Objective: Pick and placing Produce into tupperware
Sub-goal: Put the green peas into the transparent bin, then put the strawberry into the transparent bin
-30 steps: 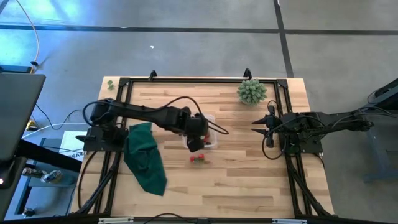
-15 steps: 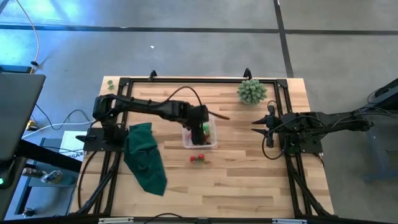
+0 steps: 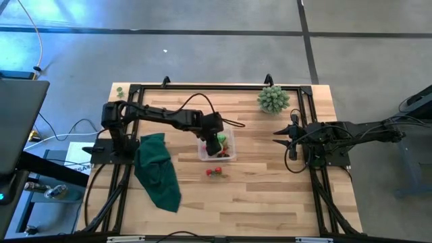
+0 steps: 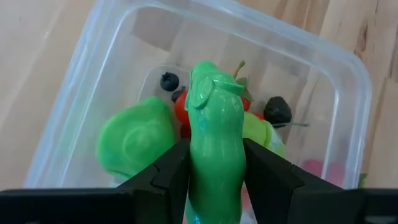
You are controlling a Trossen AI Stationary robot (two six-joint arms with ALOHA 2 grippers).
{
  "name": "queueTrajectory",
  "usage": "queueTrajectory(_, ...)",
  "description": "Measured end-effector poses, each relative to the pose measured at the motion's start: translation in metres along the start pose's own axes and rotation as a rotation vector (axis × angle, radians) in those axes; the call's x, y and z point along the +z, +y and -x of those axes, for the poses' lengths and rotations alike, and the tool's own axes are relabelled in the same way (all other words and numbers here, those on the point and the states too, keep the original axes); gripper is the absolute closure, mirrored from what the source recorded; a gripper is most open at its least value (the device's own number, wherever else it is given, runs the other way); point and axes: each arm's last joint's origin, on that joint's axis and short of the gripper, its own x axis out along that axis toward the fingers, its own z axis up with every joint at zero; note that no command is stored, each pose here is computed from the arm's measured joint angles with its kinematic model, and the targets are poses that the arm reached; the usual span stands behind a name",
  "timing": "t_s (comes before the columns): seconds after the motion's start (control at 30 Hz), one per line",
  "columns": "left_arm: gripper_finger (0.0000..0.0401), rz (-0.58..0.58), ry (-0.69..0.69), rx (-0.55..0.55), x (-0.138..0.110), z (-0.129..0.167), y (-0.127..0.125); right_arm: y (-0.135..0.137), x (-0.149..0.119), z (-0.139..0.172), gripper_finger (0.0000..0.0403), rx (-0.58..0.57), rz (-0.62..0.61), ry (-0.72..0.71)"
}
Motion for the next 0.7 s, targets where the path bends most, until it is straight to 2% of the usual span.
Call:
queueTrajectory(0.3,0.027,-0.022,-0.015,0.023,0.001,0.0,0.001,0.0,0.0,0.0,0.0279,0.0,0.0,0.0)
queueTrajectory(0.7,0.018,-0.051,-0.006,0.025,0.0002,0.0,0.0012,0.0,0.0,0.0,0.0279,0.0,0.0,0.0)
